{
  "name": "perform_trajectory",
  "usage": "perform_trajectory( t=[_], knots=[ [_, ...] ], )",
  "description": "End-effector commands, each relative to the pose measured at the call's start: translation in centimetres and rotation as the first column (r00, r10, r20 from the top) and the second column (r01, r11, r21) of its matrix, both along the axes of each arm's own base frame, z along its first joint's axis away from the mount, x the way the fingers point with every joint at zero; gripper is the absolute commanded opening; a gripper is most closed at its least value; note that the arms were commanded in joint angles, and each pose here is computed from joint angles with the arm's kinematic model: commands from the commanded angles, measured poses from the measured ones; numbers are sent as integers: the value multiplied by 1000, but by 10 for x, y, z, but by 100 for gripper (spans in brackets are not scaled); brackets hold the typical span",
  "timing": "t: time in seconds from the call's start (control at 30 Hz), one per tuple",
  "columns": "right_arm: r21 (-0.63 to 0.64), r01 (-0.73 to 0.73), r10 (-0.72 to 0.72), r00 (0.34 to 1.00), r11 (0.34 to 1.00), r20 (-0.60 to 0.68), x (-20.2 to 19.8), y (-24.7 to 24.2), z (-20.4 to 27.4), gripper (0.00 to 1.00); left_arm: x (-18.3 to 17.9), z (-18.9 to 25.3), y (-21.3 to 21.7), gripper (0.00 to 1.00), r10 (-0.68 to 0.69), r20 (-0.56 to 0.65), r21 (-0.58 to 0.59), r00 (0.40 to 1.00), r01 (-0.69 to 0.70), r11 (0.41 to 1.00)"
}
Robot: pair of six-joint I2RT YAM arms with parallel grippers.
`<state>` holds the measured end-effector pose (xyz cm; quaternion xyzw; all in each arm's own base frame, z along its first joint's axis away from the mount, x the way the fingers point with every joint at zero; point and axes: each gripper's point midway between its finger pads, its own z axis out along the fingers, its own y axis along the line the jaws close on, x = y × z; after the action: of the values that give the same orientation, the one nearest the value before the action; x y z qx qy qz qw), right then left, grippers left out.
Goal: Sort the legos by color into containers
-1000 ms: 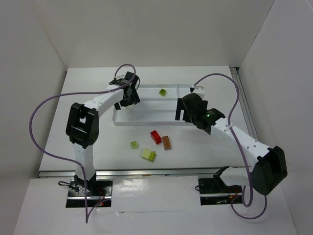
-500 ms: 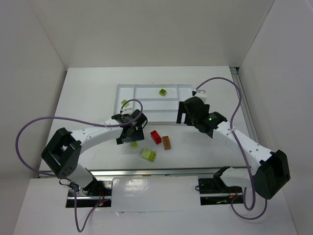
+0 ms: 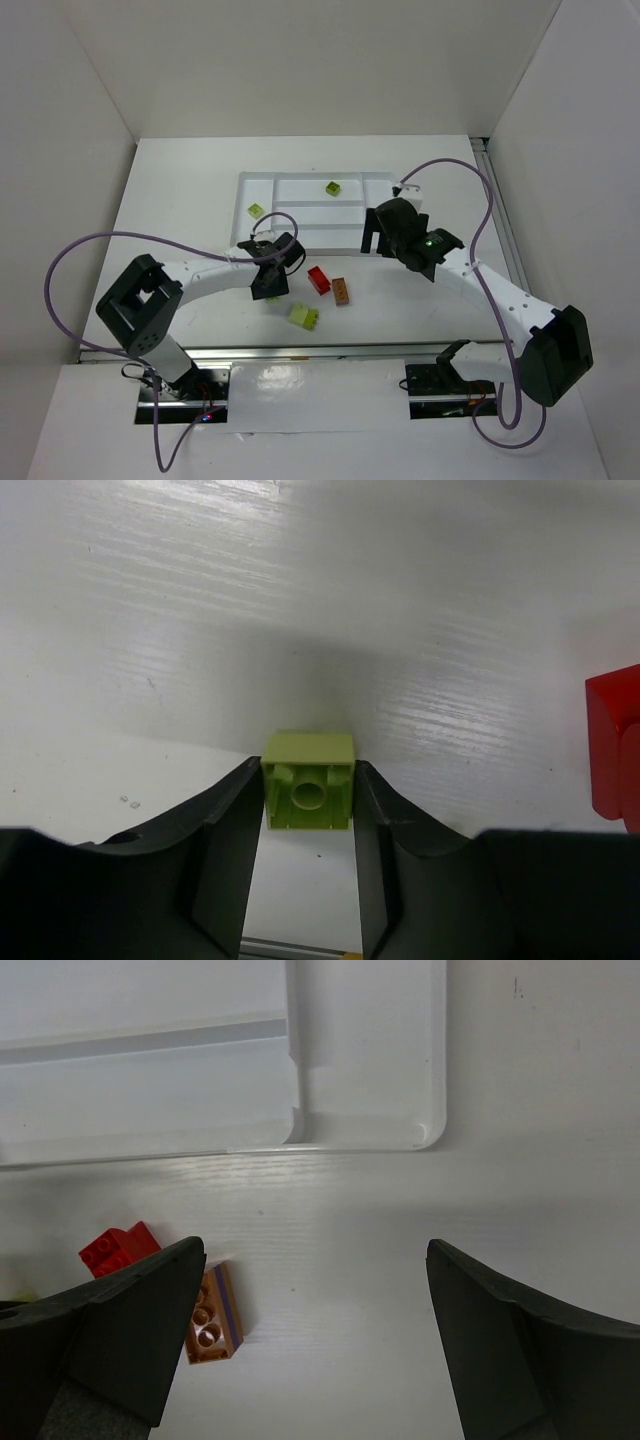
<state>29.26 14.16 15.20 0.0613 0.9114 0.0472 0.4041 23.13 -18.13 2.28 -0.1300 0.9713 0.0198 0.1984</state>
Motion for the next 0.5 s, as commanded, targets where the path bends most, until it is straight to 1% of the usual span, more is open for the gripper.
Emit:
perform_trajectory(
  t=[0.0,0.03,0.1,0.13,0.2,0.23,0.27,0.3,0.33,0.4,0.43,0.47],
  knots=[
    [-1,10,-10,1000,1000,6,1,1,3,99,7,7,-4,50,4,18,-21,1000,-4,1000],
    [-1,10,-10,1000,1000,6,1,1,3,99,9,11,-3,48,-8,33,-18,999,8,1000],
    [5,10,-10,1000,1000,13,2,2,6,99,20,30,-1,36,0,83,-53,997,5,999],
    [5,10,-10,1000,1000,13,2,2,6,99,29,44,3,34,17,109,-69,994,-9,998],
    [10,10,-10,1000,1000,21,2,1,9,99,42,69,9,33,5,169,-79,986,8,997],
    [10,10,-10,1000,1000,21,2,1,9,99,53,85,17,33,31,208,-98,978,-11,995],
    [22,1,-2,1000,1000,23,3,4,10,99,67,101,18,33,22,246,-102,969,4,995],
    [22,1,-2,1000,1000,23,3,4,10,99,76,110,23,31,36,265,-107,963,-7,994],
    [34,-8,7,1000,999,26,3,7,11,99,94,125,33,29,64,297,-111,953,-33,993],
    [32,-17,17,1000,999,5,1,9,4,99,113,130,46,28,96,307,-102,947,-67,992],
    [47,-28,27,1000,999,8,2,12,5,99,134,131,55,28,129,302,-106,945,-101,989],
    [53,-34,34,999,998,5,1,14,5,99,144,132,63,28,153,307,-85,939,-133,988]
  ],
)
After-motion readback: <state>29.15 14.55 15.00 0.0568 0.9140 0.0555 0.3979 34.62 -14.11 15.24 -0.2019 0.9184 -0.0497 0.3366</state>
